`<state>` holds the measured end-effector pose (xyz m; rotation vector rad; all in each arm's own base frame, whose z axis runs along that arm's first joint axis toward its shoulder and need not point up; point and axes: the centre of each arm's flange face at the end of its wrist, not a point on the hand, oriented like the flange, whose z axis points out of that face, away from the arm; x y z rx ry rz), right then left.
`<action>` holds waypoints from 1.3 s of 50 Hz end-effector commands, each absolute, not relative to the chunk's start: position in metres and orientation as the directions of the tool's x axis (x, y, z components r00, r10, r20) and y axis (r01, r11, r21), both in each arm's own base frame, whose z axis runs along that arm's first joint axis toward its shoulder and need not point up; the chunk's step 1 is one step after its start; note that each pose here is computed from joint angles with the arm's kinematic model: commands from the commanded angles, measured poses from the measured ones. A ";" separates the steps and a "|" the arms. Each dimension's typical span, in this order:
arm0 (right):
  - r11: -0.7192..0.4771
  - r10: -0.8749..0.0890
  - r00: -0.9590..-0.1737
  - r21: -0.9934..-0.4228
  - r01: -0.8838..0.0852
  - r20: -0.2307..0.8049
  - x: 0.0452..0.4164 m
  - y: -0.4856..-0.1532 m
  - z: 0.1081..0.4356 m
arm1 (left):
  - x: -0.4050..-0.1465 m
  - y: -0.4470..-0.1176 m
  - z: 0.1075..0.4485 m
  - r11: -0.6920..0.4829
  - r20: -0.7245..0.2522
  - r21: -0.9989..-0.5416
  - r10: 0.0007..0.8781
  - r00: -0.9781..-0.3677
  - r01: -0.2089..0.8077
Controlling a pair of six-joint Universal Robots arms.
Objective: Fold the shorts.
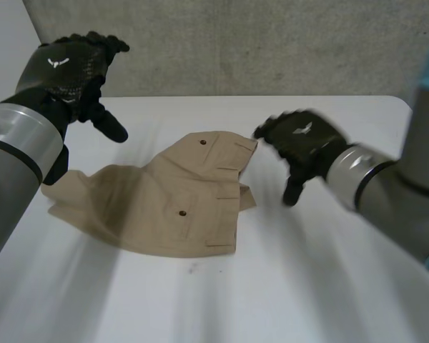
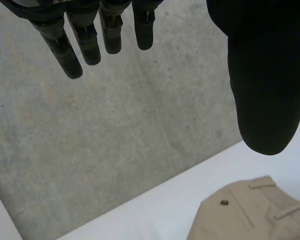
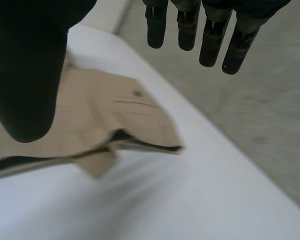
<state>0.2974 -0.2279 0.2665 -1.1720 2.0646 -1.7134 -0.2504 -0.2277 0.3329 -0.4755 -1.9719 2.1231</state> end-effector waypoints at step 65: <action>-0.108 -0.693 -0.684 -0.971 -0.212 0.227 0.350 -0.221 0.265 | -0.177 -0.237 0.192 0.258 -0.224 -0.927 0.197 -0.954 0.271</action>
